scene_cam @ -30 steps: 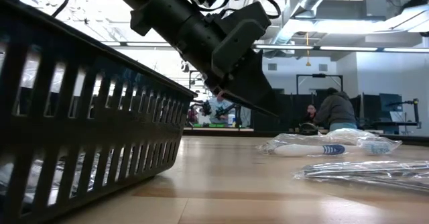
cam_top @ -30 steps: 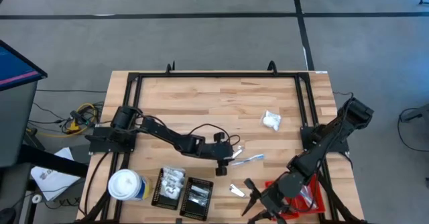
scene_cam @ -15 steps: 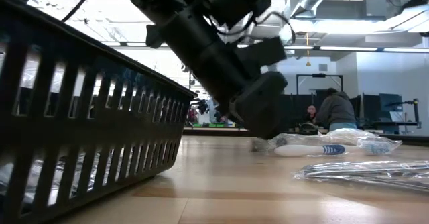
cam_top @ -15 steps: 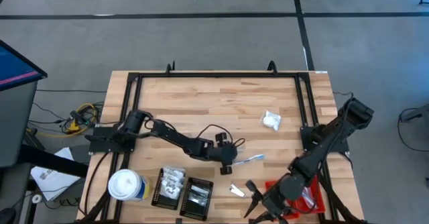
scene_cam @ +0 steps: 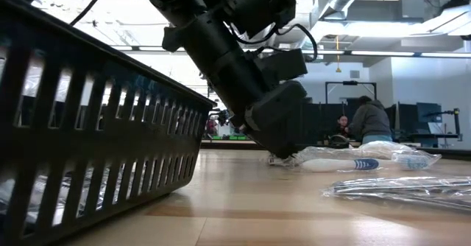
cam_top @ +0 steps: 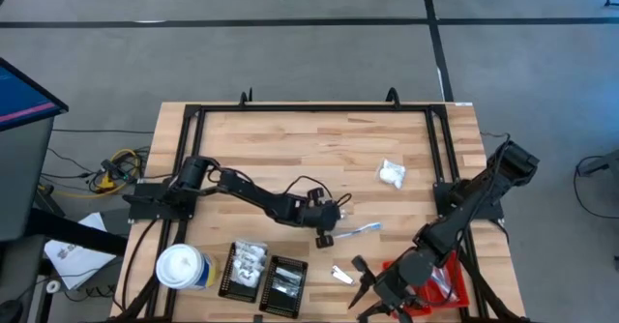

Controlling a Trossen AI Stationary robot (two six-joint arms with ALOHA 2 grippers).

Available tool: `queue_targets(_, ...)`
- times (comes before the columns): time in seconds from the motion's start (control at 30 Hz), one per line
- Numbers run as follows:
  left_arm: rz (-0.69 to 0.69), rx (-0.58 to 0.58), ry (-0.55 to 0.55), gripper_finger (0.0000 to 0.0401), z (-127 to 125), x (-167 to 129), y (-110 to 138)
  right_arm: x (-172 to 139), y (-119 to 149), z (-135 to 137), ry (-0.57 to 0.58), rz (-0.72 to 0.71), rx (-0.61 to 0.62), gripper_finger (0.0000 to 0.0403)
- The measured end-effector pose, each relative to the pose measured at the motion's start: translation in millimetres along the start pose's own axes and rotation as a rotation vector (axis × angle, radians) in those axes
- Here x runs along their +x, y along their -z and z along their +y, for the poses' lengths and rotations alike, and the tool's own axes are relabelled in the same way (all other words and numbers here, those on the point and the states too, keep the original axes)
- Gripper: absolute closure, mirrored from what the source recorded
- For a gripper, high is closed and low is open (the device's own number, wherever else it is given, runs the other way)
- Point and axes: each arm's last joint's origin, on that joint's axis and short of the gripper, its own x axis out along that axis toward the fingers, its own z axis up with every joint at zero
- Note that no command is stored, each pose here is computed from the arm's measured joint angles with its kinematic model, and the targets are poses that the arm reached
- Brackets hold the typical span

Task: Pick & Place Travel size toiletries
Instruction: Put the nail cutter into the right black bin

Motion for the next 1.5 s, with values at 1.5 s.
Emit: queue_targets(1.5,-0.043,0.146,0.362,0.0363,-103.0,-170.0,81.6,1.4,2.2,-18.9,0.053,0.019,0.041,0.0278)
